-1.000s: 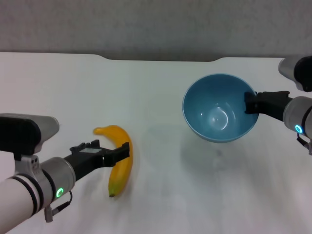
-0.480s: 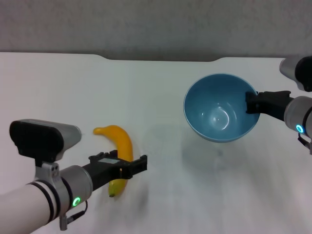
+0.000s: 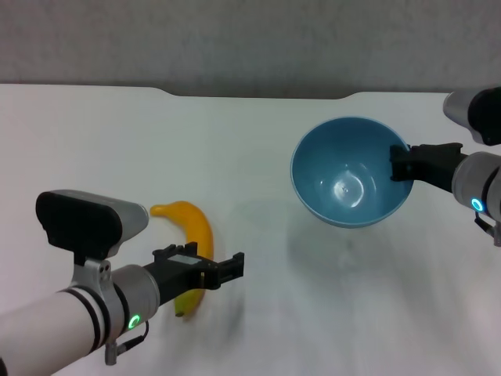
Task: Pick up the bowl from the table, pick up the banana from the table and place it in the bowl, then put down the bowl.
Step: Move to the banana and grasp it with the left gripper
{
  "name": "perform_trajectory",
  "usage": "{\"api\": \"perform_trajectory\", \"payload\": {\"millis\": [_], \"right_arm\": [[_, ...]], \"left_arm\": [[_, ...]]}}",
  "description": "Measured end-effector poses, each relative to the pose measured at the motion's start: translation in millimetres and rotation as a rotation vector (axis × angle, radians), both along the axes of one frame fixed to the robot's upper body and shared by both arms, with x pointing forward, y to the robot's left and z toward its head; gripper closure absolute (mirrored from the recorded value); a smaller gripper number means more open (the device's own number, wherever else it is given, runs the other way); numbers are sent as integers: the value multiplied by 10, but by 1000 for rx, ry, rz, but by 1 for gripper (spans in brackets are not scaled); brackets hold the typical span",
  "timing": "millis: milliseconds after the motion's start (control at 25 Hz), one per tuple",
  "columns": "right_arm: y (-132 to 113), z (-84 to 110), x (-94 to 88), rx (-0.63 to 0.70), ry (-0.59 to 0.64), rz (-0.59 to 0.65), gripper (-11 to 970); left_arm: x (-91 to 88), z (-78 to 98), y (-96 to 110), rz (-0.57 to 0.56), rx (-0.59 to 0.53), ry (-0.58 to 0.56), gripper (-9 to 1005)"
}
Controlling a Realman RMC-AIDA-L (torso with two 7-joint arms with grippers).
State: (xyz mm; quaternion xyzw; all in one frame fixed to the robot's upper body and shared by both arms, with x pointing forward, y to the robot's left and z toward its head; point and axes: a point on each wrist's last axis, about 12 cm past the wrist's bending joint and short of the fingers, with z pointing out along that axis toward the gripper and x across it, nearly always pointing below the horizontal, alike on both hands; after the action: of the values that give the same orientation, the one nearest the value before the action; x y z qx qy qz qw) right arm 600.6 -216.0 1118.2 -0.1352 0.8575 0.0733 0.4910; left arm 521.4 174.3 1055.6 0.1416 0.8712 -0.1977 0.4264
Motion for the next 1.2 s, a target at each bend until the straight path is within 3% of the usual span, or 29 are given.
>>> {"api": "perform_trajectory", "payload": {"millis": [760, 1200], "right_arm": [[22, 31, 6, 4, -9, 6, 917], [34, 39, 3, 3, -12, 10, 918]], "left_arm": [[331, -181, -70, 21, 55, -29, 102], [392, -300, 22, 73, 74, -32, 102]]}}
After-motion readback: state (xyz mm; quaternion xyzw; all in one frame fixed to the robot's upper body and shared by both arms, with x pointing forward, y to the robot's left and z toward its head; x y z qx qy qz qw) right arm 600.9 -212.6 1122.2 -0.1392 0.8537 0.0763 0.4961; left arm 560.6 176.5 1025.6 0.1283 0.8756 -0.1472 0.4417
